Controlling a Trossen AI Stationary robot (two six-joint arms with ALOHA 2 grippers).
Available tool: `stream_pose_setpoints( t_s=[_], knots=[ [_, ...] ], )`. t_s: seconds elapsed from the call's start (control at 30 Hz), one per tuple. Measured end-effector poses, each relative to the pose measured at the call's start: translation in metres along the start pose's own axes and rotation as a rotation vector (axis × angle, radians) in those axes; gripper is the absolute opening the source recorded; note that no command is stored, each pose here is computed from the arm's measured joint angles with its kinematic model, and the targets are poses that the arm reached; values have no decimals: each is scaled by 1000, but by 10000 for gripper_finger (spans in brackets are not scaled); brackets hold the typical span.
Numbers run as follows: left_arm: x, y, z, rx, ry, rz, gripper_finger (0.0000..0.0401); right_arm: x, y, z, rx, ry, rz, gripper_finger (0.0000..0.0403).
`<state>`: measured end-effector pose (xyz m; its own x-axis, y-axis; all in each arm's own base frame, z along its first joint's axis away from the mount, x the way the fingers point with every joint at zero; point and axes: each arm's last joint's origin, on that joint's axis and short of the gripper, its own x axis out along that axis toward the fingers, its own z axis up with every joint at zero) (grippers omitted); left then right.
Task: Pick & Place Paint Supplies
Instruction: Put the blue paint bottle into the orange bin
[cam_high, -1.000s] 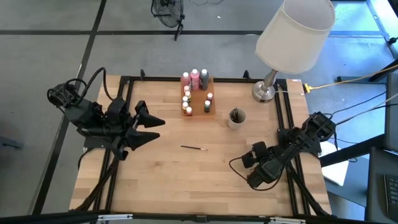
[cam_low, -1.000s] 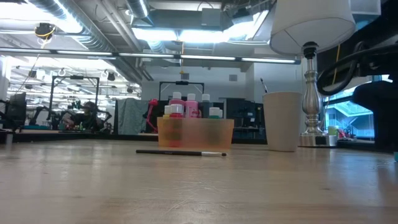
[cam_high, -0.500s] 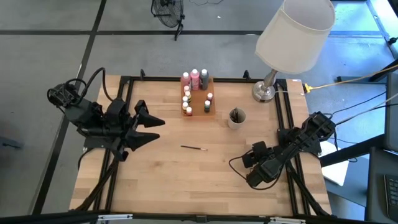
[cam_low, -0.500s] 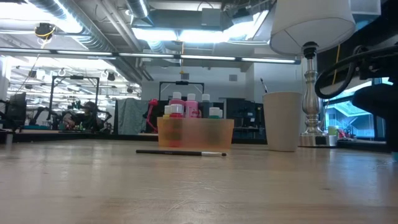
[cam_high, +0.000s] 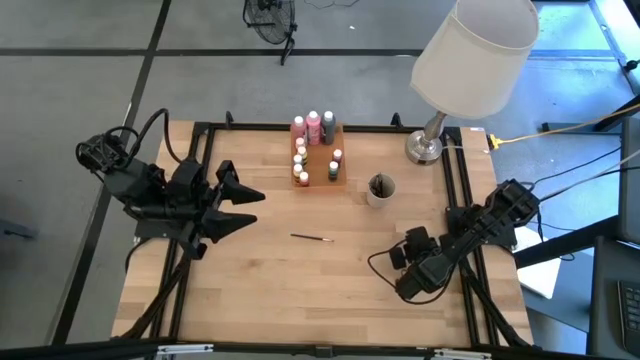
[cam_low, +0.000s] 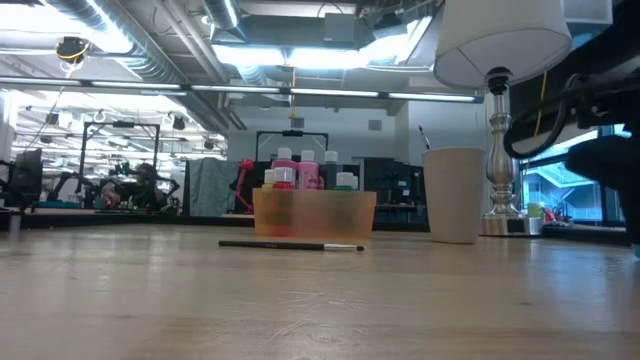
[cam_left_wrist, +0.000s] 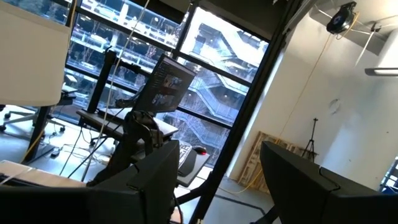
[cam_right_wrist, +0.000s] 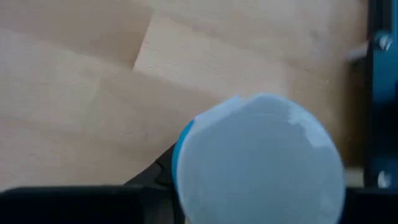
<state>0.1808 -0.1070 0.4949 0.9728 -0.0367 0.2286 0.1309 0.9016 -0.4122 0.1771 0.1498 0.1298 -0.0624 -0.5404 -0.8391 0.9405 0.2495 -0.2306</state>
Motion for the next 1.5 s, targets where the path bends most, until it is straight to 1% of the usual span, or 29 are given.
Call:
stream_pose_setpoints(
  t_s=[0.07,0.17,0.27,0.37,0.47,0.57,0.67,0.73,0.8,0.87,0.97,1.03,1.13,1.23,1.3,1.4,1.5],
  knots=[
    [0,0,0,0,0,0,221,-8,4,1,-5,20,3,118],
    [0,0,-1,6,11,3,221,-21,7,5,-61,7,7,118],
    [0,1,-4,25,38,16,221,-39,14,10,-116,-3,38,118],
    [0,4,-9,57,75,53,221,-61,19,17,-202,0,58,118],
    [1,11,-14,89,127,97,221,-89,25,26,-329,6,112,117],
    [2,18,-20,98,191,146,221,-123,31,38,-470,-4,208,117],
    [1,26,-26,112,260,186,221,-162,35,53,-604,-14,348,117],
    [1,29,-29,115,304,185,221,-188,36,66,-676,-17,452,117],
    [1,31,-32,111,342,163,221,-212,34,80,-721,-13,554,117],
    [1,31,-33,112,372,128,221,-231,30,94,-737,-10,635,117],
    [6,30,-38,137,396,106,221,-249,25,115,-745,-3,727,117],
    [11,30,-43,149,401,116,221,-257,24,126,-741,-19,771,117],
    [25,28,-54,163,380,162,221,-263,24,139,-739,-48,819,115],
    [45,24,-72,197,374,151,221,-263,30,146,-747,-68,860,115],
    [57,21,-85,256,379,132,221,-264,34,149,-757,-78,891,114],
    [69,21,-104,354,421,126,221,-266,41,152,-766,-88,945,114],
    [77,21,-112,369,417,129,221,-269,44,152,-777,-115,988,114]
  ],
)
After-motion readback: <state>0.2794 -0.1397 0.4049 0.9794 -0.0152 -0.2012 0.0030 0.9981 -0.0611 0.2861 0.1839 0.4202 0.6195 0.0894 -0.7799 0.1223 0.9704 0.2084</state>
